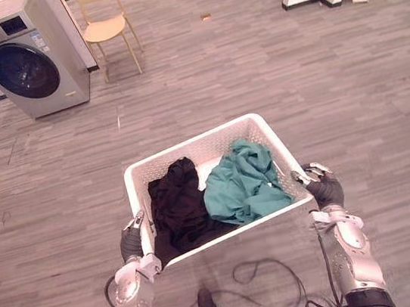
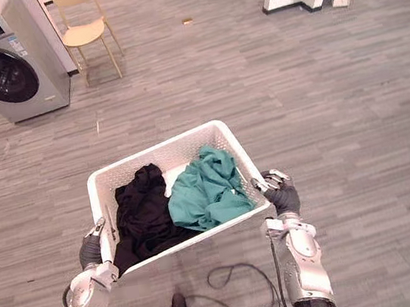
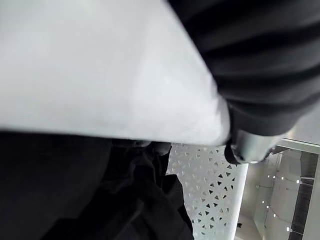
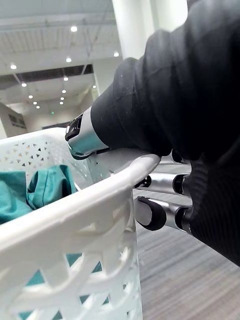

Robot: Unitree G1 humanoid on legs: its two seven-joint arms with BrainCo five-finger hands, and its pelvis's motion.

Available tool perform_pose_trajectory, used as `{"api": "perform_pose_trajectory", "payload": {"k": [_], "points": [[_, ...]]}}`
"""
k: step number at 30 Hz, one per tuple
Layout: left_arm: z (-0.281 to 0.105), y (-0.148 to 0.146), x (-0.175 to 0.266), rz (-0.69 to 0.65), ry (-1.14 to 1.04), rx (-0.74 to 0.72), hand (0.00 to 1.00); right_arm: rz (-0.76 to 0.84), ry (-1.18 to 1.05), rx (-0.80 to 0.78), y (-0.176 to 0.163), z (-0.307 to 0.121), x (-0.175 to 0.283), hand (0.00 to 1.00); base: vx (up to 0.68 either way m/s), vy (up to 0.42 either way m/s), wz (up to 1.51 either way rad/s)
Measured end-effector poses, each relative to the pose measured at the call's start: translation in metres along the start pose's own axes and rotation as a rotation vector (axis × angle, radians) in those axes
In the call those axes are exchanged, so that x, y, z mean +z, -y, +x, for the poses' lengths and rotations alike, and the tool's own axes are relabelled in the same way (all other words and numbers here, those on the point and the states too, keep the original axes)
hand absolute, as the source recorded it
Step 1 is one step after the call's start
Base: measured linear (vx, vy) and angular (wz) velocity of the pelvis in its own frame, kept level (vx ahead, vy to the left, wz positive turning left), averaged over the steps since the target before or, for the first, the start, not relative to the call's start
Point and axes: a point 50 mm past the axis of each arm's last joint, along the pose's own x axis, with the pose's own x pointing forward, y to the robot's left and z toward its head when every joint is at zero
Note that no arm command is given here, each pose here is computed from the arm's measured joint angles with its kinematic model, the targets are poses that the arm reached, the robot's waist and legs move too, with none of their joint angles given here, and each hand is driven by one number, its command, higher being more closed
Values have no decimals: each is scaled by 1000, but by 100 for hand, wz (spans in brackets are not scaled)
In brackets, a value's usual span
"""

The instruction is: Pick up the laundry basket with both hands and put the clothes into the washing machine.

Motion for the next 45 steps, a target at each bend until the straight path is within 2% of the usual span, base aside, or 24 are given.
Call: {"api": "perform_pose_trajectory", "payload": {"k": [9, 19, 23, 34, 37, 41, 45], "points": [[9, -9, 12, 17, 37, 21, 100, 1, -3, 24, -8, 0, -2, 100, 269, -146, 50], [-10, -13, -12, -66, -30, 79, 100, -18, 21, 53, -8, -15, 7, 100, 202, -160, 30], [-8, -5, -10, -63, -25, 41, 100, -30, 25, 34, -3, -12, 9, 100, 179, -1, 26], [-15, -15, -17, -66, -56, 81, 100, -77, -58, 80, -8, 5, -7, 100, 383, 178, -20], [-9, -13, -11, -47, -40, 64, 100, -73, -87, 59, -7, 2, -14, 100, 554, 312, -4], [-1, -19, 3, 45, -10, 36, 100, -66, -137, 49, -6, -7, -27, 100, 325, 180, 17], [14, -3, 21, 109, 47, -44, 100, -52, -158, 11, 1, -17, -33, 100, 307, 21, 69]]}}
